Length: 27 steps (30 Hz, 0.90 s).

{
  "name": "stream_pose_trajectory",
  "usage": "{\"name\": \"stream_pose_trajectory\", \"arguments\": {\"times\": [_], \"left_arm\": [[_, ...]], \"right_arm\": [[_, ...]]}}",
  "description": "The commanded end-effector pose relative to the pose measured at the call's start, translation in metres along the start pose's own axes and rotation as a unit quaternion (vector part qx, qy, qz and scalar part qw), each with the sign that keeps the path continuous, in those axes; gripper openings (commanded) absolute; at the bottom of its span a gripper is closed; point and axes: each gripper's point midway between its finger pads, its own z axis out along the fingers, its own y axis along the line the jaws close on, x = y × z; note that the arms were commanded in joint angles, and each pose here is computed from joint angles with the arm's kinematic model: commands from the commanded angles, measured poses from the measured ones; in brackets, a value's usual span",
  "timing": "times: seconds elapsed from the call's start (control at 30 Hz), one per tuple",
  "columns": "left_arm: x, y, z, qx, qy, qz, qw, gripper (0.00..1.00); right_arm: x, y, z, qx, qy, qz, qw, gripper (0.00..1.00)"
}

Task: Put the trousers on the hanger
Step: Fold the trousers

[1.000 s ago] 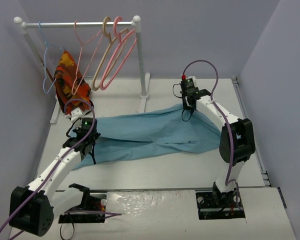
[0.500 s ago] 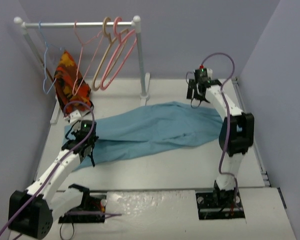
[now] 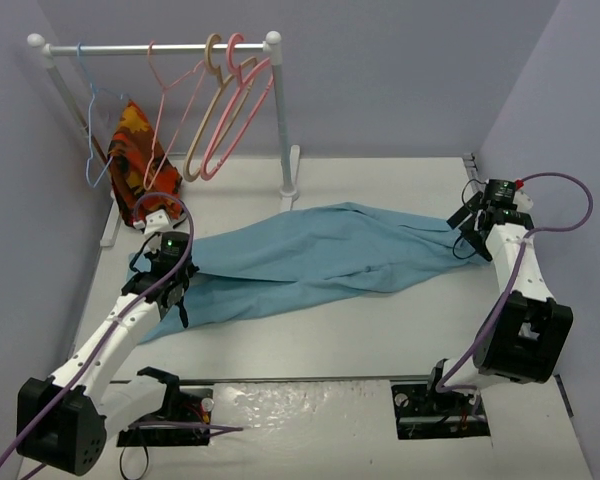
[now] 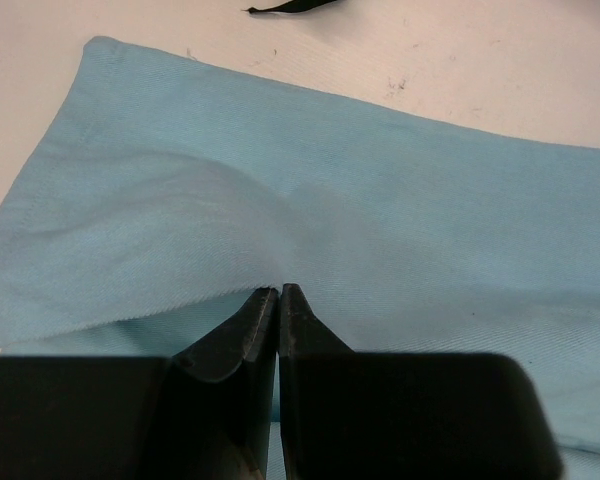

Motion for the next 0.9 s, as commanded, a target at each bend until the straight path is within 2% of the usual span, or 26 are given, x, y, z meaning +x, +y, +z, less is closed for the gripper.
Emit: {"name": "stream_pose_trajectory", "arguments": {"times": [0.0, 0.3, 0.5, 0.87], "left_arm": [[-0.028, -0.015, -0.009, 0.025, -0.031, 0.002, 0.999, 0.0], [-0.024, -0.014, -0.01, 0.026, -0.032, -0.003, 0.999, 0.0], [-0.025, -0.013, -0.01, 0.024, -0.034, -0.001, 0.999, 0.0], [-0.024, -0.014, -0.01, 0.025, -0.031, 0.0, 0.999, 0.0]], "right_arm": [[-0.005, 0.021, 0.003, -0.065, 0.013, 0.05, 0.997, 0.77], [0.006, 0.032, 0.025, -0.081, 0.046, 0.074, 0.993, 0.75], [0.008, 0.025, 0.03, -0.063, 0.041, 0.08, 0.994, 0.73], [0.01, 0.021, 0.046, -0.048, 0.032, 0.093, 0.994, 0.59]]}}
